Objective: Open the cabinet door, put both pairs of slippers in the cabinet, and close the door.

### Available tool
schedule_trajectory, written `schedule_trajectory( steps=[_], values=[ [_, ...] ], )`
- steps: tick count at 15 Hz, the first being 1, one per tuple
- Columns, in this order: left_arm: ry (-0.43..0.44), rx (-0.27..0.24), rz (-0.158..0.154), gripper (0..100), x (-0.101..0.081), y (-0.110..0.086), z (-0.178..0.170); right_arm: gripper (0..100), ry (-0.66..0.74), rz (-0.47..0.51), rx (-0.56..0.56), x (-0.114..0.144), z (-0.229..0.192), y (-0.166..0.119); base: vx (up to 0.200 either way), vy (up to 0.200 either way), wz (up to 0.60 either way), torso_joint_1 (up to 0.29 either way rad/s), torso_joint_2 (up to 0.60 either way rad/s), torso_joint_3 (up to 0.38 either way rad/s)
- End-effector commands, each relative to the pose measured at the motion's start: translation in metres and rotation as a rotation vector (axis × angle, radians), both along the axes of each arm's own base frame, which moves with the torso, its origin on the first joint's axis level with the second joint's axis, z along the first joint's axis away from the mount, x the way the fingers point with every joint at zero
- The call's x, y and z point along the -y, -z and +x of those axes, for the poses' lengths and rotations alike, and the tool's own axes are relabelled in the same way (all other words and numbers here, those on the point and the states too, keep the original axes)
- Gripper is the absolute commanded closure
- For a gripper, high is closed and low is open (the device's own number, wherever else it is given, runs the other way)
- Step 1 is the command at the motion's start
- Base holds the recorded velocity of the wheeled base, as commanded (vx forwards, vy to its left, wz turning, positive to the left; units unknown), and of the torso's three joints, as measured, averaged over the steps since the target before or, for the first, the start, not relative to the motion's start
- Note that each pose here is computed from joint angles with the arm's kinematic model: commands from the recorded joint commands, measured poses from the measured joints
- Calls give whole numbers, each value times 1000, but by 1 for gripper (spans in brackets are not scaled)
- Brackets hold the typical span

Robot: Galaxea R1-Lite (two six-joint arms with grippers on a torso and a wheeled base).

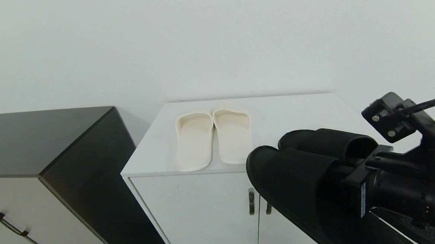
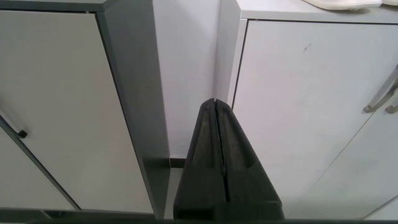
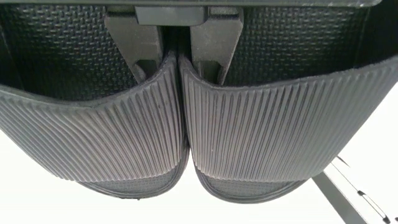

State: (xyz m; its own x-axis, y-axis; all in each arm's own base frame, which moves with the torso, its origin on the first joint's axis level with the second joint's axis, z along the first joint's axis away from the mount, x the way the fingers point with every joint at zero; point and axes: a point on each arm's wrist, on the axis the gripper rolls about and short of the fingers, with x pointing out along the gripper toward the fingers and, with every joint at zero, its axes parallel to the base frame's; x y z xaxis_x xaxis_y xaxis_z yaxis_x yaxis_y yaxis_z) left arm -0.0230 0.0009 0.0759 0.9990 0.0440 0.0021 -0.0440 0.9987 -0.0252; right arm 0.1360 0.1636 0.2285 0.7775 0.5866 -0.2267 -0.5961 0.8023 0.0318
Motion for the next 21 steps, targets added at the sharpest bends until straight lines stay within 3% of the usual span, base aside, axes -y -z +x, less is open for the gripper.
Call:
schedule_trajectory(
  steps=[1, 4, 21],
  values=[
    [0, -2, -1, 100, 0, 0, 0, 100, -8, -1, -3, 1, -1, 1, -200, 0, 0, 2, 7, 2],
    [0, -1, 1, 100, 0, 0, 0, 100, -18, -3, -8, 3, -3, 4, -200, 0, 0, 9, -1, -1],
    [0, -1, 1, 100, 0, 0, 0, 100, -44, -14, -22, 9, -6, 10, 0, 0, 0, 0, 0, 0]
  ],
)
